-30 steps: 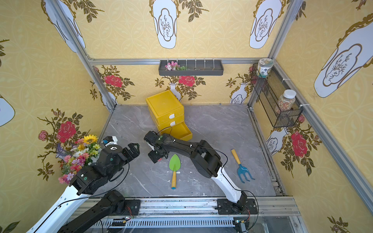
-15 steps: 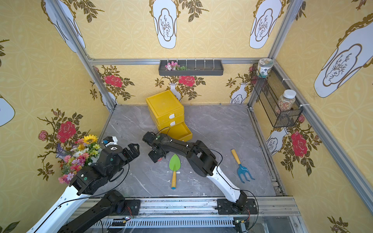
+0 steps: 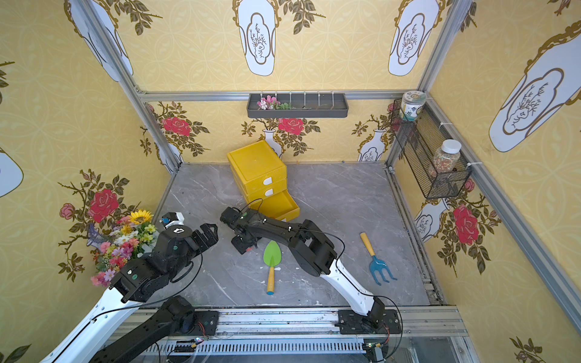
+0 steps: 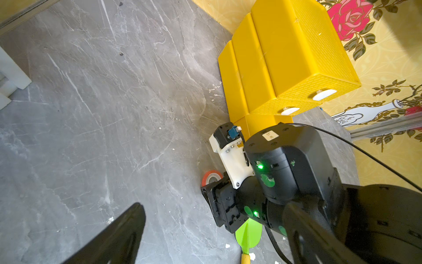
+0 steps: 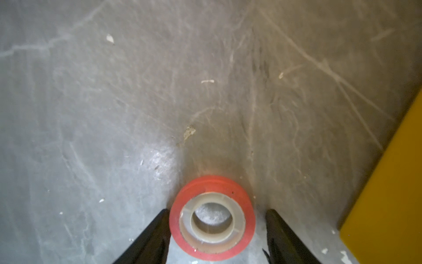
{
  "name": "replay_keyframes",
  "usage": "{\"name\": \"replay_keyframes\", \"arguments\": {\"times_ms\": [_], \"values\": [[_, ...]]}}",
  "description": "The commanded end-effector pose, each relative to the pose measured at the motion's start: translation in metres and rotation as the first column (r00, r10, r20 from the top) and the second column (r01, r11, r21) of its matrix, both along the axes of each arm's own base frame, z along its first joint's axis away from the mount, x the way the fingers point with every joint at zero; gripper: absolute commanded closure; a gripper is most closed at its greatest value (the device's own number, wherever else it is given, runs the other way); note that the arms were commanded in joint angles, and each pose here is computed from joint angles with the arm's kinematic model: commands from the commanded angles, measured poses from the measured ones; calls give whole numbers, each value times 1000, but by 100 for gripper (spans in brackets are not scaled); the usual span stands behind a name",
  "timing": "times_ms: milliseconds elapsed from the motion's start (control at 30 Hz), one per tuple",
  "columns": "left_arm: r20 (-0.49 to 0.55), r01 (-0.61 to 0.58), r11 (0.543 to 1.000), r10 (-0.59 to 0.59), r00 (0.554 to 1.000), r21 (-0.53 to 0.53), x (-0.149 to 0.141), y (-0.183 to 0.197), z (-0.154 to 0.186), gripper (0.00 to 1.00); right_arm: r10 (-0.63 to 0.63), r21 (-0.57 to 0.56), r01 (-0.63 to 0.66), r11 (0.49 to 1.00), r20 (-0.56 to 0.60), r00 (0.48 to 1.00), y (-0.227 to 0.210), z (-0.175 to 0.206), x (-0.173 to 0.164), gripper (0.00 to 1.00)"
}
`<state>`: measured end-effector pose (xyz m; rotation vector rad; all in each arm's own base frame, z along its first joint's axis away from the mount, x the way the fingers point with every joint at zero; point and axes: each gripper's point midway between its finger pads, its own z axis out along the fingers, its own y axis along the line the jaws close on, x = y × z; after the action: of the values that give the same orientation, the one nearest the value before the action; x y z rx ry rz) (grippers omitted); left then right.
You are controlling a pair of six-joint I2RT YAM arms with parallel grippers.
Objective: Place the transparent tape into the drawer according to color
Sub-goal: Pick up the tape at the center of the board.
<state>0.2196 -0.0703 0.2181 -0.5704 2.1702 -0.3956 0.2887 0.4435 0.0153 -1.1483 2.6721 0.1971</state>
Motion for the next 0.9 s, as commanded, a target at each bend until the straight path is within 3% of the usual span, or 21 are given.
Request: {"name": "replay_keyframes", "arguments": {"times_ms": [0, 367, 867], "values": [[3, -2, 1000, 2, 1000, 9, 1, 0, 0, 0, 12, -2, -12, 1000, -46, 999, -2, -4, -11, 36], [-8, 1, 1000, -1, 1000, 14, 3, -1, -3, 0, 28, 110, -17, 994, -98, 995, 8, 8, -19, 43], [-18, 9, 1000, -9, 1000, 12, 3, -3, -6, 0, 22, 207, -2, 978, -93, 995, 4, 45, -27, 45]]}}
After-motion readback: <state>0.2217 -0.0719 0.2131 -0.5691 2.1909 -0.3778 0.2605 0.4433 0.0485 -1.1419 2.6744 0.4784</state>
